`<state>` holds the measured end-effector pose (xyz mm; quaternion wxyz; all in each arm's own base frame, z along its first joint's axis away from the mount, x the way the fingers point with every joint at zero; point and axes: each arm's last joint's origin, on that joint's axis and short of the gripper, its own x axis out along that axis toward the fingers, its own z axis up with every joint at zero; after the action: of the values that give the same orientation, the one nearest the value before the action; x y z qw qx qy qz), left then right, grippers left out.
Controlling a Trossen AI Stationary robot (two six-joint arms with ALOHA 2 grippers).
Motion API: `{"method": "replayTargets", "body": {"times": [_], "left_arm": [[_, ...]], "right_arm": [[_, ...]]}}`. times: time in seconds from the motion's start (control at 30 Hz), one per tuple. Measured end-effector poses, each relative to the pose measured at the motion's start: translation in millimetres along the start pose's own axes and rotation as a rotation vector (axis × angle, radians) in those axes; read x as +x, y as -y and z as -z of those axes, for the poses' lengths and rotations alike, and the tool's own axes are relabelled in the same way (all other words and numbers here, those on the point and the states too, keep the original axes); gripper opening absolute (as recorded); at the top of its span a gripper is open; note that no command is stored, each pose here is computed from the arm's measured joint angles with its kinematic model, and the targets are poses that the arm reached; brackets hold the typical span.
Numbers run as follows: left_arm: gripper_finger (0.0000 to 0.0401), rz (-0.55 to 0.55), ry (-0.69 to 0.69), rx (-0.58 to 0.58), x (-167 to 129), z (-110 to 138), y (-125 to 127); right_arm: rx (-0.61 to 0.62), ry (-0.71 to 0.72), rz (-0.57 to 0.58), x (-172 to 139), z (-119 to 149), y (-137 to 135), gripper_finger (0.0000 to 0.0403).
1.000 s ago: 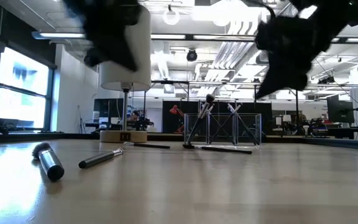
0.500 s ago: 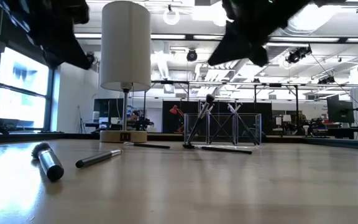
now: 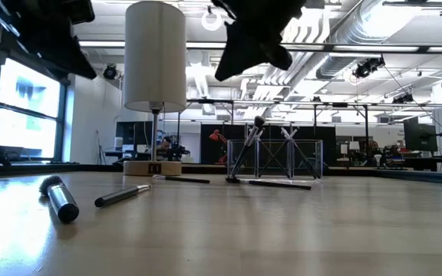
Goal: Put items in baskets/containers
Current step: Put the black eye groomer brush into the transparent organizer
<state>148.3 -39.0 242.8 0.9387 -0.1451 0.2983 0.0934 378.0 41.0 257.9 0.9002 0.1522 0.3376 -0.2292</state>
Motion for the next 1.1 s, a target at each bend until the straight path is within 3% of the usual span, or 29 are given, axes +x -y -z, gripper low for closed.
{"method": "replayTargets", "body": {"times": [0.3,1.1], "left_arm": [[0.0000,0.039,-0.029,0.013,0,1,1],[0.0000,0.031,-0.040,0.014,0,2,0]], "right_arm": [[0.023,-0.063,-0.010,19,-9,1,0.0000],[0.058,-0.108,-0.034,30,-22,26,0.0000]]}}
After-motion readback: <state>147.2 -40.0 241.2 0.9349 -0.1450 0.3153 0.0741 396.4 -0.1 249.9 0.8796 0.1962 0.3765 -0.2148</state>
